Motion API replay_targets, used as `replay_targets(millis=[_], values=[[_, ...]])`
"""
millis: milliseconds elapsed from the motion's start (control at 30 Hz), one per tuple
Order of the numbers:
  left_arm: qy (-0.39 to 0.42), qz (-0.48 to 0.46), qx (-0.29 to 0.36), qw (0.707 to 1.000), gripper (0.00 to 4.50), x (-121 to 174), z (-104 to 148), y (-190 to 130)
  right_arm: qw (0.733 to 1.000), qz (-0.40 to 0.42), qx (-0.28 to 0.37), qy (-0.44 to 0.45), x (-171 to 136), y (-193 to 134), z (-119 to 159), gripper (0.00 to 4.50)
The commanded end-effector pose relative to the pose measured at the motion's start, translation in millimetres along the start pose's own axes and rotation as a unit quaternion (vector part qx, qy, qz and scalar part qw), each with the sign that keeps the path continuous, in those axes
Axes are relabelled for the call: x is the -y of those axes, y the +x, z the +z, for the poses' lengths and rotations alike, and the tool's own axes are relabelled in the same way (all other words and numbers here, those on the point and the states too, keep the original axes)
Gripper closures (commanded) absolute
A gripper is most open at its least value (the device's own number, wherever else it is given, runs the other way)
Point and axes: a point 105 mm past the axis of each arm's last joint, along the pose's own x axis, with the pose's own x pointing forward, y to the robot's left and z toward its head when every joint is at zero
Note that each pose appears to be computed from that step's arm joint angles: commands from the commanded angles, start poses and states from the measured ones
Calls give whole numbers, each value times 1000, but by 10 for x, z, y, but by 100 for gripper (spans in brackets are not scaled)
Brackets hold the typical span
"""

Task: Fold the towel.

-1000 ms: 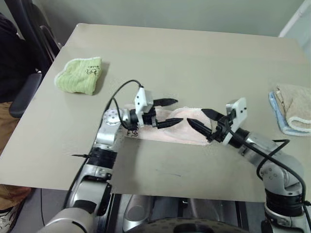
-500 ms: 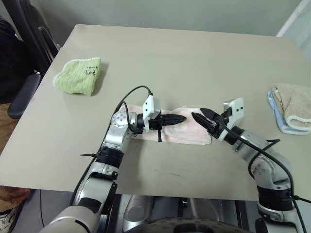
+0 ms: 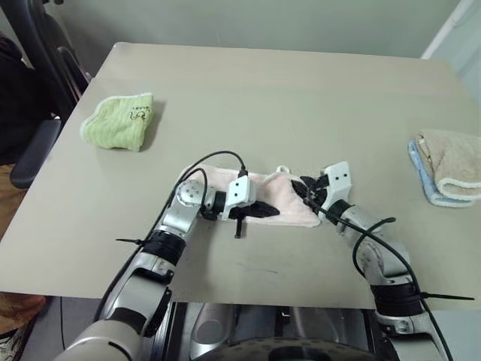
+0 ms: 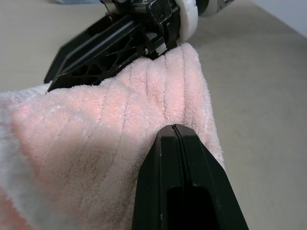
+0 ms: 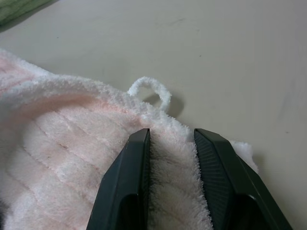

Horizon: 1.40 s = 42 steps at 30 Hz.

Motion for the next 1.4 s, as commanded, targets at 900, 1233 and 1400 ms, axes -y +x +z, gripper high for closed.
replay_targets(millis=[900,1233,1400], values=[[-163,183,108,963,0,-299,745,-1576,964,252,86,21,-418,-560,1031,447],[-305,276,79,908,0,65,460,-2169,949,306,62,36,-638,-529,955,447],[-441,294,60,846,0,344,335,-2331,954,294,50,44,-648,-410,887,447]])
